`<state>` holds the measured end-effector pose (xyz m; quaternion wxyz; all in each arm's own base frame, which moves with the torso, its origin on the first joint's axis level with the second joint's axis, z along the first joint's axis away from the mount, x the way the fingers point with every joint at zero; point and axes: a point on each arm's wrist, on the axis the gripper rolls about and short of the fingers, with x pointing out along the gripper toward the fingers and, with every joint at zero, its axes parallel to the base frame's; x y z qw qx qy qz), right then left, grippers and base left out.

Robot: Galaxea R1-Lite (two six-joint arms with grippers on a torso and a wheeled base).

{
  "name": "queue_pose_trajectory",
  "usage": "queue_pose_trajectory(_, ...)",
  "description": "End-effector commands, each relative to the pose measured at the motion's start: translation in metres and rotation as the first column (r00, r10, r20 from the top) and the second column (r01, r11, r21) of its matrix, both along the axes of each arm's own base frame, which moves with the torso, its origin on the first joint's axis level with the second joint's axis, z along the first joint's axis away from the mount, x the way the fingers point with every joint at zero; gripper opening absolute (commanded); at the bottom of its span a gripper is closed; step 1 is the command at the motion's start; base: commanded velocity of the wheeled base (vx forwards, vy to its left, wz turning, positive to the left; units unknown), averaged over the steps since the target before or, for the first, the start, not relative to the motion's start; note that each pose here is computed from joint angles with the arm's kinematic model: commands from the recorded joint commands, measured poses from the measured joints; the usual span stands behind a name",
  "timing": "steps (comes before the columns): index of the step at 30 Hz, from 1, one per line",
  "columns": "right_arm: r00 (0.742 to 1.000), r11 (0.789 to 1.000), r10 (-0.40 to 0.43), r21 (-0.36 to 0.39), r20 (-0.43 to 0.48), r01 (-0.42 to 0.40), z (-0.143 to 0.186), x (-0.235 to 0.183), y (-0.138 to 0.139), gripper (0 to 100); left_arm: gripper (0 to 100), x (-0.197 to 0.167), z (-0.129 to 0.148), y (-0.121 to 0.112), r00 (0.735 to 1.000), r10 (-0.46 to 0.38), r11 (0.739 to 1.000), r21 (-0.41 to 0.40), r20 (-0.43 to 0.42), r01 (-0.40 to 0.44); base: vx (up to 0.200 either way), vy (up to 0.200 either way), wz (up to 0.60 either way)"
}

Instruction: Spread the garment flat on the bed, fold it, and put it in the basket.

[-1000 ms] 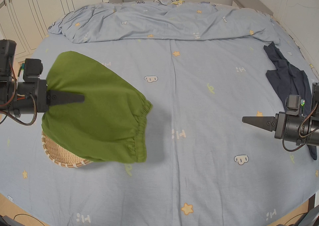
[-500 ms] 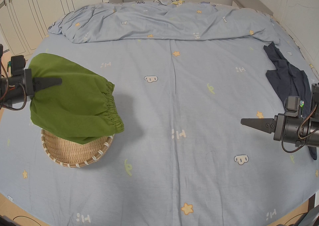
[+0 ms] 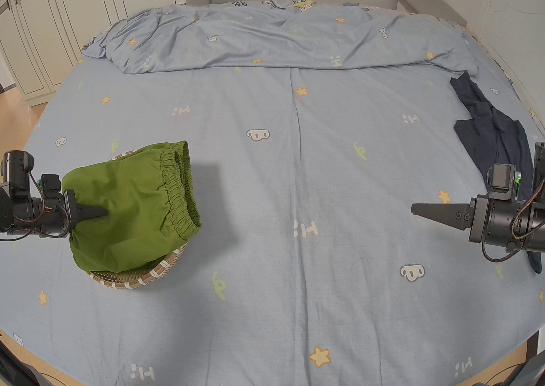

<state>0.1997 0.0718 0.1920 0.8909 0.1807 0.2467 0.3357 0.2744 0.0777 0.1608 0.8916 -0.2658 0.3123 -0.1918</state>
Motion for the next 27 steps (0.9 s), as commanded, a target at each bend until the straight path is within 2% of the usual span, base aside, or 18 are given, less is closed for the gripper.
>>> queue_pose_trajectory(1,1.0,1.0,0.008,0.0,0.0,-0.008,0.0,-0.002,0.001,100,0,0.004,-0.011,0.0,0.999,-0.004,1.0,-0.015,-0.04,0.003,0.0,0.0,0.0)
queue_pose_trajectory(5,1.0,1.0,0.008,0.001,0.003,-0.008,0.0,-0.002,0.001,100,0,0.003,-0.009,-0.001,0.999,-0.003,1.0,-0.012,-0.032,0.003,0.0,0.0,0.0)
queue_pose_trajectory(6,1.0,1.0,0.007,0.001,0.003,-0.007,0.0,-0.002,0.001,100,100,0.003,-0.007,-0.001,1.0,-0.002,1.0,-0.012,-0.03,0.002,0.0,0.0,0.0)
queue_pose_trajectory(8,1.0,1.0,0.006,0.002,0.002,-0.006,0.0,-0.002,0.001,100,100,0.002,-0.006,-0.001,1.0,0.0,1.0,-0.013,-0.031,0.0,0.0,0.0,0.0)
queue_pose_trajectory(13,1.0,1.0,0.002,0.001,0.005,-0.002,0.001,-0.001,0.0,100,100,-0.024,0.032,-0.009,0.996,0.013,1.0,0.02,0.089,-0.015,0.0,0.0,0.0)
queue_pose_trajectory(14,1.0,1.0,0.003,0.001,0.004,-0.003,0.001,-0.001,0.0,100,100,-0.026,0.033,-0.009,0.996,0.014,1.0,0.021,0.092,-0.016,0.0,0.0,0.0)
queue_pose_trajectory(16,1.0,1.0,0.0,0.002,0.006,0.0,0.001,-0.001,0.0,100,100,-0.043,0.052,-0.014,0.989,0.021,0.999,0.046,0.148,-0.028,0.0,0.0,0.0)
queue_pose_trajectory(19,1.0,1.0,-0.001,0.001,0.006,0.001,0.001,-0.001,0.0,100,100,-0.057,0.064,-0.016,0.985,0.037,0.997,0.062,0.171,-0.048,0.0,0.0,0.0)
queue_pose_trajectory(22,1.0,1.0,-0.005,0.0,0.011,0.005,0.001,-0.001,0.0,100,100,-0.08,0.08,-0.018,0.97,0.066,0.989,0.112,0.235,-0.095,0.0,0.0,0.0)
queue_pose_trajectory(26,0.995,0.999,-0.047,0.005,0.083,0.047,0.016,-0.015,-0.006,100,100,-0.11,0.092,-0.021,0.946,0.072,0.969,0.201,0.315,-0.141,0.0,0.0,0.0)
queue_pose_trajectory(27,0.99,0.999,-0.041,0.009,0.136,0.04,0.023,-0.029,-0.009,100,100,-0.126,0.095,-0.028,0.934,0.058,0.96,0.237,0.352,-0.149,0.0,0.0,0.0)
